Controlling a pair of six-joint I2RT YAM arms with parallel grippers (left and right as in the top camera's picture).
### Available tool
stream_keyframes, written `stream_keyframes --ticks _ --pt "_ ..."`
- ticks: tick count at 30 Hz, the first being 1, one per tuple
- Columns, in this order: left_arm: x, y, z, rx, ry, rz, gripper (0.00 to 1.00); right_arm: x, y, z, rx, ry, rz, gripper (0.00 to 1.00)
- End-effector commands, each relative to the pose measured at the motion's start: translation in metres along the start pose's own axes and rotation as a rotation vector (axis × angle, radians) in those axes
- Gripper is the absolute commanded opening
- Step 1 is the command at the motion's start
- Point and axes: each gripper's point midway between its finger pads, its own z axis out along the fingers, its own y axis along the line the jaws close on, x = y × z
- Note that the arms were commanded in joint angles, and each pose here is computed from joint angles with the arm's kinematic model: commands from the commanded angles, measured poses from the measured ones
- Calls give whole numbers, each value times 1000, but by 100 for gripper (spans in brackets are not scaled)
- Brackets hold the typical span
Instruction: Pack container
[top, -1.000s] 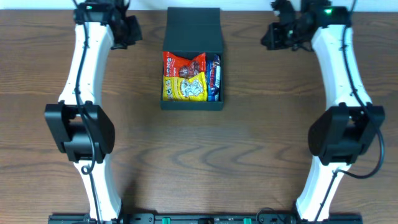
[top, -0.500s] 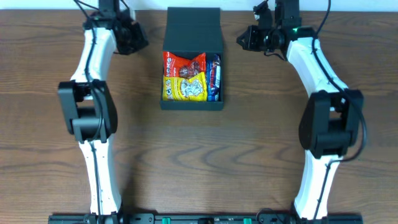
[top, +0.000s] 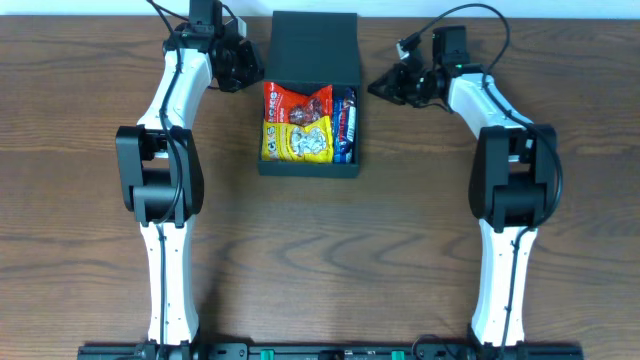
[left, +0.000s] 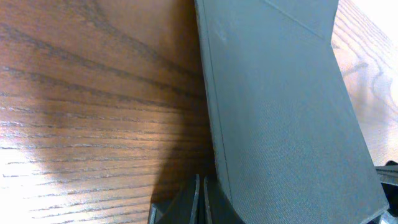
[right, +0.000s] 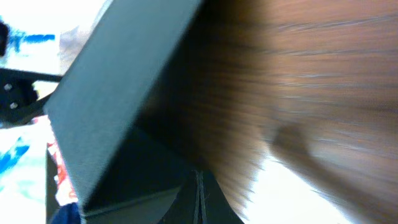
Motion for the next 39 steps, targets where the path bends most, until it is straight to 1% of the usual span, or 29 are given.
stream_keyframes --ticks 1,6,12,14,17,22,24,28,30,34,39 --pt "9 -11 4 13 30 -1 6 18 19 19 -86 67 -25 2" --pt "25 -6 3 -8 92 -26 6 31 34 29 -114 107 -51 2" --pt "59 1 0 -52 219 -46 6 42 31 29 -103 145 -44 2" --pt "68 2 -2 -61 252 -63 6 44 29 29 -98 153 -40 2" --pt "74 2 -2 -70 276 -46 6 44 28 28 -97 155 -39 2" --pt "62 18 -6 -131 229 -53 6 43 27 27 -97 151 -43 2" --pt "53 23 -7 -136 199 -54 6 43 29 26 -113 152 -75 1" --pt "29 31 -11 -121 114 -89 6 44 52 17 -273 154 -209 2" --pt "20 33 -13 -114 84 -88 6 42 60 14 -327 146 -247 1" --pt "7 37 -15 -104 40 -114 6 36 71 8 -402 123 -292 2" --pt "-6 35 -16 -89 -9 -121 6 32 74 4 -428 108 -314 2"
